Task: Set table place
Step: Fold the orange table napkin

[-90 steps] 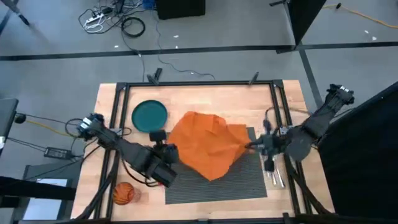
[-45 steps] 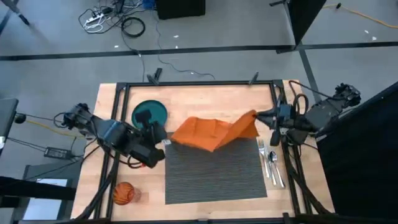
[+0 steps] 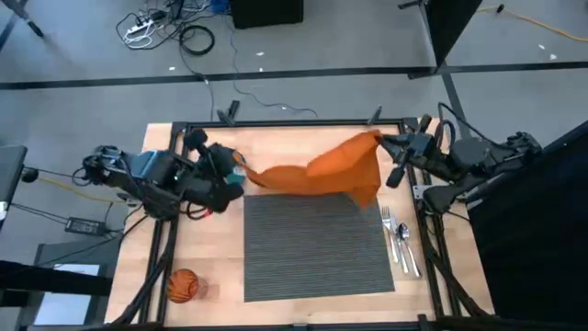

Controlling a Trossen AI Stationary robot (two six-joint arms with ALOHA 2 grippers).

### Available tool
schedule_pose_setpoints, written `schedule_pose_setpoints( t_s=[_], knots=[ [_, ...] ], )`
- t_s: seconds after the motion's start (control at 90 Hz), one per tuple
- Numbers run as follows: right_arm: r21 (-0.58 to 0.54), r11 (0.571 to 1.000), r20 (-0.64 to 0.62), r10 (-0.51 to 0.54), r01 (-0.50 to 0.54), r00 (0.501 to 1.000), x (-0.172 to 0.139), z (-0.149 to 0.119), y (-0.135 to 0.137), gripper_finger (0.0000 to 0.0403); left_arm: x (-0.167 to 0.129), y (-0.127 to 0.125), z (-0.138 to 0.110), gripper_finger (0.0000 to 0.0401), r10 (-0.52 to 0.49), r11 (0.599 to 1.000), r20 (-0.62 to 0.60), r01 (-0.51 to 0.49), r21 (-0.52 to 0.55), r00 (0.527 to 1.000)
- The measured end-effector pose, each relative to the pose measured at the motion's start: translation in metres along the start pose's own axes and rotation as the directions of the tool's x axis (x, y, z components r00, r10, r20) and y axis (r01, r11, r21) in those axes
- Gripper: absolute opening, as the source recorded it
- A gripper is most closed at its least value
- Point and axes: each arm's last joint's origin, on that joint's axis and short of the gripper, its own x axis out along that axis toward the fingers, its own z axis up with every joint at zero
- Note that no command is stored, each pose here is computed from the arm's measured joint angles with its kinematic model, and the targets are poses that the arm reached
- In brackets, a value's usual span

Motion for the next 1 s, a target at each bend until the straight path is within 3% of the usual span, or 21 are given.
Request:
schedule_pose_setpoints(
  t_s=[0.311, 0.456, 0.644, 1.0],
  knots=[
    [0.052, 0.989, 0.109, -0.143, 0.138, 0.984, 0.009, 0.015, -0.018, 0.0, 0.002, 0.031, 0.011, 0.0, 0.009, 1.0, 0.077, -0.009, -0.003, 0.997],
    [0.007, 0.977, 0.148, -0.211, 0.213, 0.966, 0.013, 0.02, -0.027, 0.0, 0.006, 0.04, 0.018, 0.0, 0.032, 0.999, 0.108, -0.034, 0.016, 0.994],
    [-0.035, 0.968, 0.169, -0.238, 0.247, 0.956, 0.02, 0.021, -0.033, 0.0, 0.012, 0.046, 0.023, 0.0, 0.064, 0.997, 0.117, -0.069, 0.04, 0.991],
    [-0.141, 0.958, 0.093, -0.239, 0.25, 0.967, 0.039, 0.01, -0.025, 0.0, 0.02, 0.054, 0.023, 0.0, 0.106, 0.994, 0.088, -0.109, 0.029, 0.99]
  ],
)
